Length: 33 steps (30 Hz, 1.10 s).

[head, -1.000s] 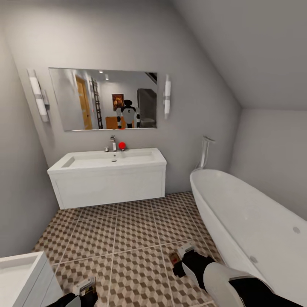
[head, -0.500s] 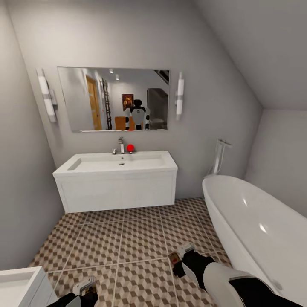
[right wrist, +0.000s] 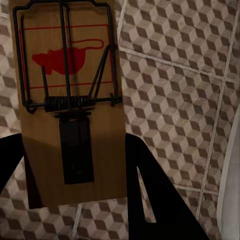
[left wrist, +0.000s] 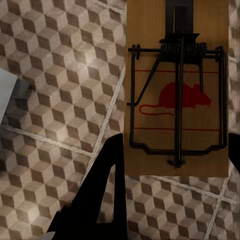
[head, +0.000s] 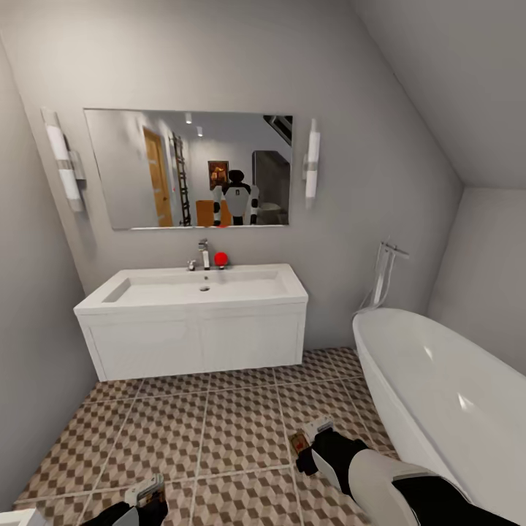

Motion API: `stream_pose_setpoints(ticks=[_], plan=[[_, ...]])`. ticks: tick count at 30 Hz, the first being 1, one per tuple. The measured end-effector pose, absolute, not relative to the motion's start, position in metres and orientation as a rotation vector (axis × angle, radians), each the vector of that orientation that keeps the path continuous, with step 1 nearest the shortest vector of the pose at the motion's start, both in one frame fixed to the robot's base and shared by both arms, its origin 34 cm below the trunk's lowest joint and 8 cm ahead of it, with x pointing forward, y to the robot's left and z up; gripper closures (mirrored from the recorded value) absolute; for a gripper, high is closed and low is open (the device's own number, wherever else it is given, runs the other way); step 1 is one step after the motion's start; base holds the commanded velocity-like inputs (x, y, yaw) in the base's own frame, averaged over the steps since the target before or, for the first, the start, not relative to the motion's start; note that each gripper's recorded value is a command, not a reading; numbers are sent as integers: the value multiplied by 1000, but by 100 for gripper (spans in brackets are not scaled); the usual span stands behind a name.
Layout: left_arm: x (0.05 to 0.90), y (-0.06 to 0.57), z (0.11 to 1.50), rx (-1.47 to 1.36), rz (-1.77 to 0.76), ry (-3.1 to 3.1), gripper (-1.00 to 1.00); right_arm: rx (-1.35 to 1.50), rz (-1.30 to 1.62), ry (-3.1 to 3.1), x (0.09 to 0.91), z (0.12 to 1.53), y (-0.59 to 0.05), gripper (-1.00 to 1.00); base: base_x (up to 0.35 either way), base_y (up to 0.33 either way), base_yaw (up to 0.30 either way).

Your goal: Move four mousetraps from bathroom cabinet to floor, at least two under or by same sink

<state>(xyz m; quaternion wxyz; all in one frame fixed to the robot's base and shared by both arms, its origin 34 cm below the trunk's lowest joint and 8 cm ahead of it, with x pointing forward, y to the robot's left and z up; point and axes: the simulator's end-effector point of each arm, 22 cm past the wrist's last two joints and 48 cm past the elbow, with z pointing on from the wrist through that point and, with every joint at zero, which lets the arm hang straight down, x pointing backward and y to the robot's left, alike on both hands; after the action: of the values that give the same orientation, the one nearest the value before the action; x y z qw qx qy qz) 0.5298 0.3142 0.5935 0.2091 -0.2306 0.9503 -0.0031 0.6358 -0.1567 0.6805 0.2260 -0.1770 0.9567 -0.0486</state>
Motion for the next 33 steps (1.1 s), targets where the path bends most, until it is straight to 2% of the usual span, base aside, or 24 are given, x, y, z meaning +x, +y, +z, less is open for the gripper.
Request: stream_pose_setpoints(ticks=[12,23,33], plan=[[530,315,594,-643,-7,2643,100,-488,-134,2637,636,681,-157,100,323,0,28],[530,315,593,-644,-7,2643,100,-488,-134,2637,636,681,-157,100,316,0,242],[530,315,593,-644,-8,2643,100,-488,-134,2637,636,681,-157,100,213,0,273]])
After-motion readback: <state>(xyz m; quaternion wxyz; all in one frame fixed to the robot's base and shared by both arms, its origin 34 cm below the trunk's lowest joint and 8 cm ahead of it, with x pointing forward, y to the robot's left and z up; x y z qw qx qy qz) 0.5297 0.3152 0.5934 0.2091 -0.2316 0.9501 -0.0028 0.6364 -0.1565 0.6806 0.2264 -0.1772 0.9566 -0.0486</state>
